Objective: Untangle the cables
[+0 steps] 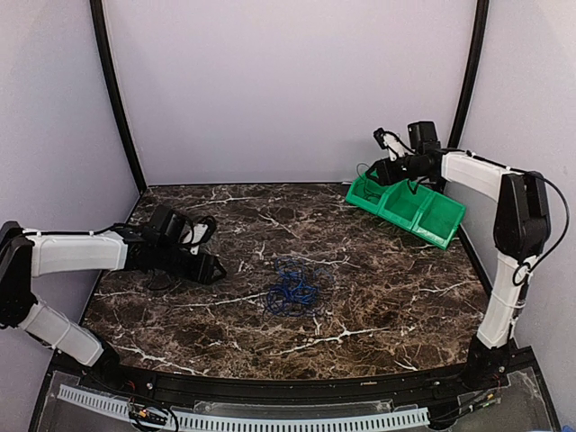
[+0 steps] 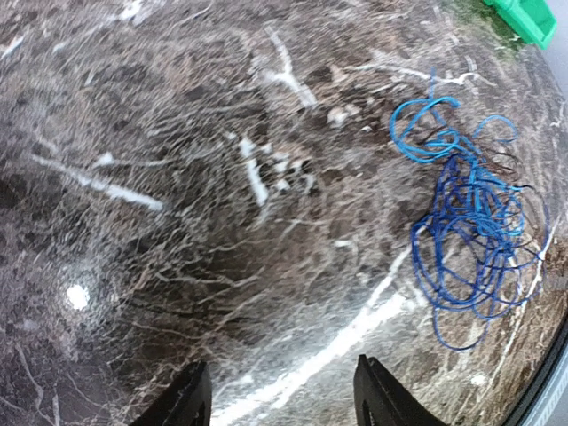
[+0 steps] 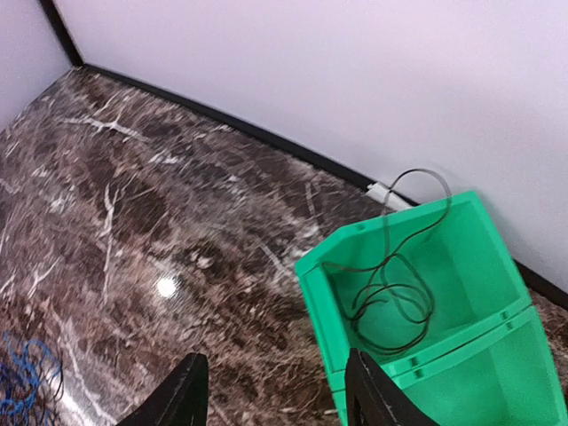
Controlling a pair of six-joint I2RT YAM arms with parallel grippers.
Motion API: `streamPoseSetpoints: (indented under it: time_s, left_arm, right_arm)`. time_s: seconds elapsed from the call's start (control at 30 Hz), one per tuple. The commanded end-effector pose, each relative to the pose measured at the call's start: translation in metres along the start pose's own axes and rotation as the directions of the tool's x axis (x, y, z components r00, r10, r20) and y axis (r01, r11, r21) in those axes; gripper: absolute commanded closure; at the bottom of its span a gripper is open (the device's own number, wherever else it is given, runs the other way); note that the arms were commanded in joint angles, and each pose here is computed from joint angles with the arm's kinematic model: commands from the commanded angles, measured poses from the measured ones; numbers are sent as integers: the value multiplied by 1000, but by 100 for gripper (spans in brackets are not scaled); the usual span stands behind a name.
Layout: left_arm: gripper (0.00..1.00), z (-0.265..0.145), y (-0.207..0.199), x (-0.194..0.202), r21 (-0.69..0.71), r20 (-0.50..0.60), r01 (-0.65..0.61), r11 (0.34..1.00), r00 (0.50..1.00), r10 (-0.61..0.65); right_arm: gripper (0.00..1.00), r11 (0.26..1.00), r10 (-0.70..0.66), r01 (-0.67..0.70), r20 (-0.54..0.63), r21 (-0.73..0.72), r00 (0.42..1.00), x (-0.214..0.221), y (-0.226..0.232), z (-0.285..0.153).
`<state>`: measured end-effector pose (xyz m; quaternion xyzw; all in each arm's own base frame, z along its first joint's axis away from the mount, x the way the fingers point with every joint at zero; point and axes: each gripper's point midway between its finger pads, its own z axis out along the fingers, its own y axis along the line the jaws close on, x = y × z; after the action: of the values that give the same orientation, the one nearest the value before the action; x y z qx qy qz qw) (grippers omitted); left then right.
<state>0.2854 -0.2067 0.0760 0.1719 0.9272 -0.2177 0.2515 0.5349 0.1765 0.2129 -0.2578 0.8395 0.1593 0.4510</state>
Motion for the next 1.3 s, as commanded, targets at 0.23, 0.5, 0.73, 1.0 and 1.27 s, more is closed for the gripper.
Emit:
streamPoseSetpoints:
  time_s: [0.23,0.5,0.73,1.0,1.27]
  left_arm:
    - [43,-21,-86,-84,146,277,-159,976,954,114]
    - [43,23,-124,-95,178,205,-182,967,968,144]
    - [44,52,-148,-81,201,135,-191,961,977,166]
    - [59,72,-140,-66,170,66,-174,970,984,165]
    - [60,93,-119,-66,65,56,-191,979,981,187]
  right_arm:
    - [40,970,-104,128,126,-205,987,5,78,-80]
    - [41,884,-103,132,90,-449,991,75,138,-99]
    - [50,831,-160,190,104,-522,982,106,163,-92]
    - [58,773,-259,208,1,-599,966,135,199,-61]
    - [60,701,-414,300,-27,-647,910,160,242,-47]
